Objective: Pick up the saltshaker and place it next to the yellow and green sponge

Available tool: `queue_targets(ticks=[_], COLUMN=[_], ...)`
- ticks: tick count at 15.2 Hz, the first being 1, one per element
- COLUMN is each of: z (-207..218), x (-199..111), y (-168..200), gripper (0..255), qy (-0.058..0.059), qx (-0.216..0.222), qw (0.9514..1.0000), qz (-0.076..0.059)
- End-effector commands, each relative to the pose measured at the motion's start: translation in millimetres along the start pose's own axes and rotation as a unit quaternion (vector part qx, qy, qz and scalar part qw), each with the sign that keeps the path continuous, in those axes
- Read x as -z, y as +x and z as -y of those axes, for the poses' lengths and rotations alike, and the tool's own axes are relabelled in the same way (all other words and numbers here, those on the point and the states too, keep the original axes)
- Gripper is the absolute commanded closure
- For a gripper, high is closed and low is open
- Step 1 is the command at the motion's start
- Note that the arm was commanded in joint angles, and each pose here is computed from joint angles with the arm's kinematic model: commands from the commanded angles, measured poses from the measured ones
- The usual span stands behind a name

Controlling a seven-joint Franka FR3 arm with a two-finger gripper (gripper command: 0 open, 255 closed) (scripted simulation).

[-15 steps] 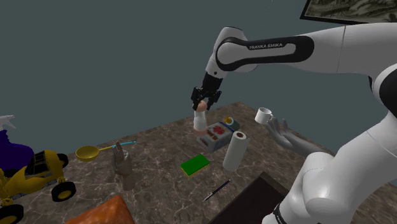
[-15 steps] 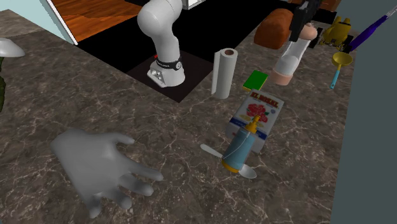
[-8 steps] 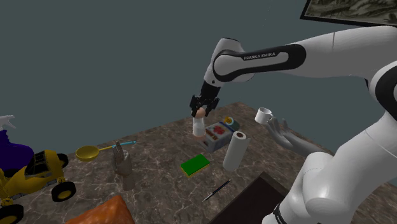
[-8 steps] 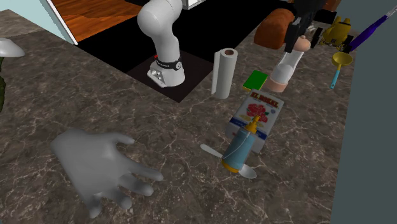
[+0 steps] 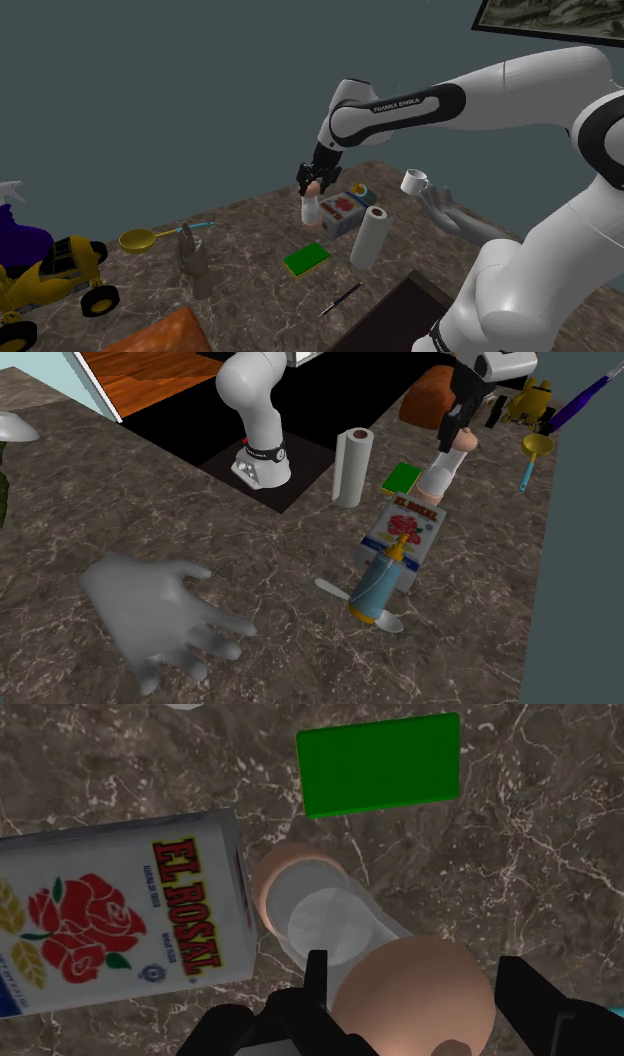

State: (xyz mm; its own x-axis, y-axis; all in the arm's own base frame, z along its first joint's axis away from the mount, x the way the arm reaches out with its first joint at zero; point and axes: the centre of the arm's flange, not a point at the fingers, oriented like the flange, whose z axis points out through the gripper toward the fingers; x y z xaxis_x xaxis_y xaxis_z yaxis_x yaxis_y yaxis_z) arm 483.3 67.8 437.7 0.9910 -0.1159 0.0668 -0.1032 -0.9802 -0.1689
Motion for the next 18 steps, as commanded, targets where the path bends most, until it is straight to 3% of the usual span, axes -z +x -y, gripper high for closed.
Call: queue_targets(ticks=[1,6,14,15,18], z=[-1,-6,-6,-6,-6], x=[-10,-34,-34,-34,-34], y=[-1,-3,-3,-3,-3], gripper=[255,255,255,0,0], qy=[0.0,0.0,0.0,0.0,0.0], qx=[0.0,0.0,0.0,0.0,0.0], qw=[1.0,1.0,1.0,1.0,1.0], qz=[0.0,0.0,0.0,0.0,0.0])
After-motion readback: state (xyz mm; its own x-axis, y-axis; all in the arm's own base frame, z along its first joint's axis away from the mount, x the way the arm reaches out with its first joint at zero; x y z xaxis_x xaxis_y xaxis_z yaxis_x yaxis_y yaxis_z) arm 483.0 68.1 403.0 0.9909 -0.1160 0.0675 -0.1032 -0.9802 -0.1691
